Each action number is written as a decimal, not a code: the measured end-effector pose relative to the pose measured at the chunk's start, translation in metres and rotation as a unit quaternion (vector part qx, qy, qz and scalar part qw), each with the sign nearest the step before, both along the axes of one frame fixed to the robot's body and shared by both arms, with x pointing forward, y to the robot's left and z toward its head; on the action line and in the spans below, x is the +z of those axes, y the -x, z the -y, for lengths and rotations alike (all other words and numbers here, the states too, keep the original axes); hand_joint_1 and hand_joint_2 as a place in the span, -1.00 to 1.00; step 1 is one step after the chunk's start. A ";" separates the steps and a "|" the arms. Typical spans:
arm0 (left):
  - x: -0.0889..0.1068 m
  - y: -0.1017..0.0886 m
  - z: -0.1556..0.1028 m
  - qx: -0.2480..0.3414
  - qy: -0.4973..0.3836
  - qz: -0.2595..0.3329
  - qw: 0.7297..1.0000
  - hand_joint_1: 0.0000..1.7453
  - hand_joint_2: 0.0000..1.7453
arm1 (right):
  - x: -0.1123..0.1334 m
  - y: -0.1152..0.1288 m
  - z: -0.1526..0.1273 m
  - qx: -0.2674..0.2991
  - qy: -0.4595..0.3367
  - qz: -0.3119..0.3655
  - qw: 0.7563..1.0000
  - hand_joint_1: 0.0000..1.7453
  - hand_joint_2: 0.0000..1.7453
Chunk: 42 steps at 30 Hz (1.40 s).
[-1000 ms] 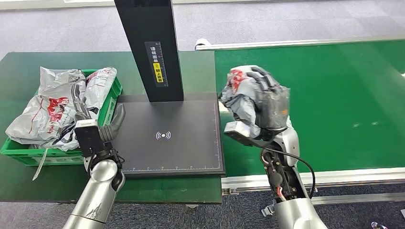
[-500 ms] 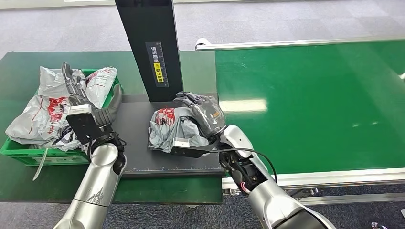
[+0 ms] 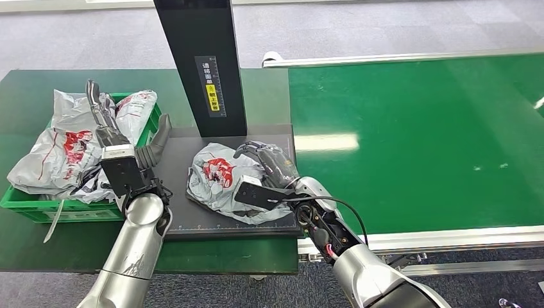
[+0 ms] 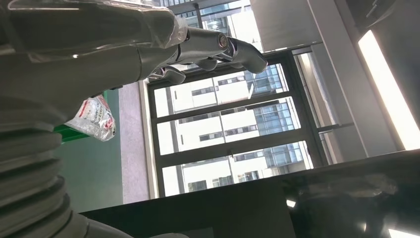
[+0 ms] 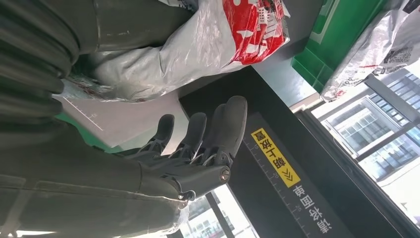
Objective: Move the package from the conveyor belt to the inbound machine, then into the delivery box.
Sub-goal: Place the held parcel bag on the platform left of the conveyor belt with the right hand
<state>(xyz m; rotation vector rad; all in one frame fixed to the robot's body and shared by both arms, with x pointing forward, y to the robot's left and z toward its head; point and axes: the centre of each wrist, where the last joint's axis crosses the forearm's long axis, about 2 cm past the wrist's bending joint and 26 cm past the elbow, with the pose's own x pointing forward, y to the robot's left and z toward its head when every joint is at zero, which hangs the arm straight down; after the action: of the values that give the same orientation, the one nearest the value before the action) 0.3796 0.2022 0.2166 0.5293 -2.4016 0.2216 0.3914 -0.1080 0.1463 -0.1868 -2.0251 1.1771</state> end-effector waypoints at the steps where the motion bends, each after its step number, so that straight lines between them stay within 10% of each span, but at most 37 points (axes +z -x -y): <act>1: 0.000 0.000 0.000 0.000 0.000 0.000 1.000 -1.00 1.00 | 0.000 0.000 0.000 0.000 0.000 0.000 1.000 -0.08 1.00; 6: 0.000 0.000 0.000 0.001 0.000 0.000 1.000 -1.00 1.00 | -0.001 0.000 0.001 -0.001 -0.001 -0.006 1.000 -1.00 1.00; 10: -0.002 0.002 -0.002 0.007 -0.005 -0.003 1.000 -1.00 1.00 | -0.004 0.000 0.000 0.007 -0.089 -0.150 0.985 -1.00 1.00; 17: -0.011 0.004 -0.002 0.007 0.000 -0.019 1.000 -1.00 1.00 | -0.010 0.004 0.010 0.094 -0.387 -0.499 0.769 -1.00 1.00; 21: -0.015 0.005 -0.002 0.006 0.006 -0.035 0.999 -1.00 1.00 | -0.018 0.008 0.022 0.107 -0.452 -0.527 0.712 -1.00 -1.00; 25: -0.023 0.009 -0.002 0.006 -0.001 -0.051 0.999 -1.00 1.00 | -0.015 0.004 0.031 0.084 -0.501 -0.515 0.690 -1.00 1.00; 37: -0.039 0.020 0.007 -0.004 -0.078 -0.133 0.988 -1.00 1.00 | 0.004 -0.007 0.049 0.047 -0.548 -0.423 0.721 -1.00 1.00; 42: -0.058 0.025 0.024 -0.065 -0.304 -0.270 0.911 -1.00 1.00 | 0.012 -0.012 0.058 0.014 -0.545 -0.387 0.743 -1.00 1.00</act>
<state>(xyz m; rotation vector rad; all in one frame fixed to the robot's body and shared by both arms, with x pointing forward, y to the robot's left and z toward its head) 0.3550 0.1780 0.1588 0.6004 -1.9096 -0.6741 0.4039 -0.1661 0.1585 0.7925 -1.5921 -0.1288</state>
